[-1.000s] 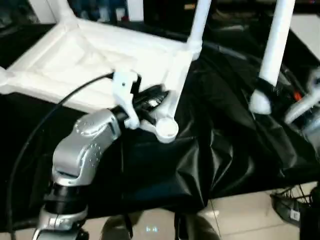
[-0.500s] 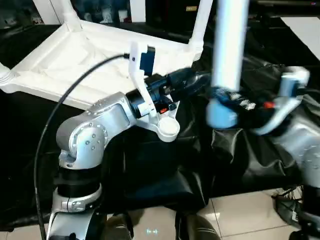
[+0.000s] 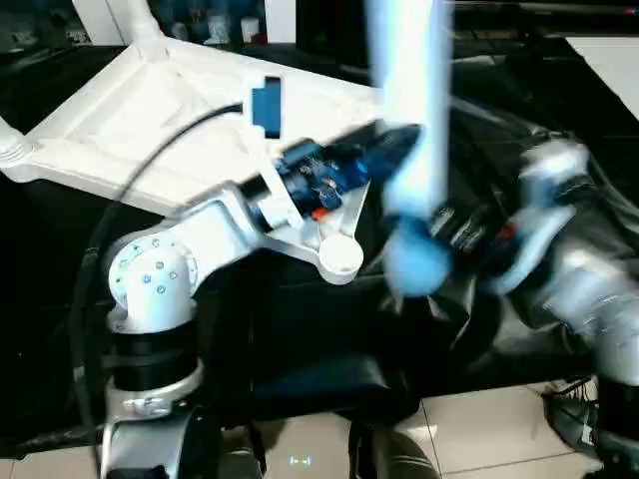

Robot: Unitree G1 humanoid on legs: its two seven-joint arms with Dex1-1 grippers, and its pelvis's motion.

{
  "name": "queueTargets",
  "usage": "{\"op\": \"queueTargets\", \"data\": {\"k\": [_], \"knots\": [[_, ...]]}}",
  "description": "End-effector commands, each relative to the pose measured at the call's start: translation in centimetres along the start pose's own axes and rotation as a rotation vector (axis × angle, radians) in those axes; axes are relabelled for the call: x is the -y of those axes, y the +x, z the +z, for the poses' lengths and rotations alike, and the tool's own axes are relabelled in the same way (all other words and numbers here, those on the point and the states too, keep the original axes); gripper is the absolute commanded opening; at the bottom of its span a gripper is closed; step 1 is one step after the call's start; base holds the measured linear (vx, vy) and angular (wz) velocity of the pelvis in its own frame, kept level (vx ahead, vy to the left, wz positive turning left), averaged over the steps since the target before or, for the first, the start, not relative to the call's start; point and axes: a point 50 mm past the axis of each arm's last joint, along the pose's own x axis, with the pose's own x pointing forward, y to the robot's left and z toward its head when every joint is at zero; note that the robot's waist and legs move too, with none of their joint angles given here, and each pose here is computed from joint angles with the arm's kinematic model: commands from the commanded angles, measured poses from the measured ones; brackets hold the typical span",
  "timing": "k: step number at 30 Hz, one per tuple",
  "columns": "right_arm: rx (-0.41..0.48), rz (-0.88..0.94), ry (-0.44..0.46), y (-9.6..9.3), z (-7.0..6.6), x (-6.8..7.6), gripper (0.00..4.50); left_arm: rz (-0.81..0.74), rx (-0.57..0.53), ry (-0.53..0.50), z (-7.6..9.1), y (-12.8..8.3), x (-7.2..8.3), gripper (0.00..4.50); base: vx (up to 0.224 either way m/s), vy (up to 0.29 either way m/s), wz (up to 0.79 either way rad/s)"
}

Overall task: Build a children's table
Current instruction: Pick table leg

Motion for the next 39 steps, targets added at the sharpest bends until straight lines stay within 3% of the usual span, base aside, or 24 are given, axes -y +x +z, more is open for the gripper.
{"op": "queueTargets", "data": {"k": [1,6,7,12,13,19,35,39], "knots": [[-0.026,0.036,0.011,0.2,-0.1,-0.5,1.91,-0.085,-0.003,-0.021,0.1,0.3,0.7,4.38,0.000,0.000,0.00],[-0.055,0.086,0.065,0.4,-0.8,-0.8,1.91,-0.120,0.033,-0.079,0.6,0.1,0.1,4.50,0.000,0.000,0.00],[-0.054,0.092,0.072,0.5,-0.9,-0.8,1.91,-0.138,0.049,-0.097,0.8,0.0,0.2,4.17,0.000,0.000,0.00],[-0.043,0.122,0.123,0.3,-1.0,-0.7,1.91,-0.217,0.073,-0.113,1.3,-0.5,0.7,4.07,0.000,0.000,0.00],[-0.038,0.129,0.143,0.2,-1.1,-0.6,1.91,-0.233,0.071,-0.115,1.3,-0.7,0.7,3.75,0.000,0.000,0.00],[0.011,0.146,0.189,0.0,-0.7,-0.4,1.91,-0.291,0.126,-0.151,1.5,-1.5,0.5,3.35,0.000,0.000,0.00],[0.004,0.140,0.192,-0.1,-0.8,-0.4,1.91,-0.309,0.162,-0.200,1.7,-2.3,-0.1,2.12,0.000,0.000,0.00],[-0.001,0.138,0.191,-0.1,-0.8,-0.3,1.91,-0.300,0.104,-0.173,1.3,-2.3,0.0,1.95,0.000,0.000,0.00]]}}
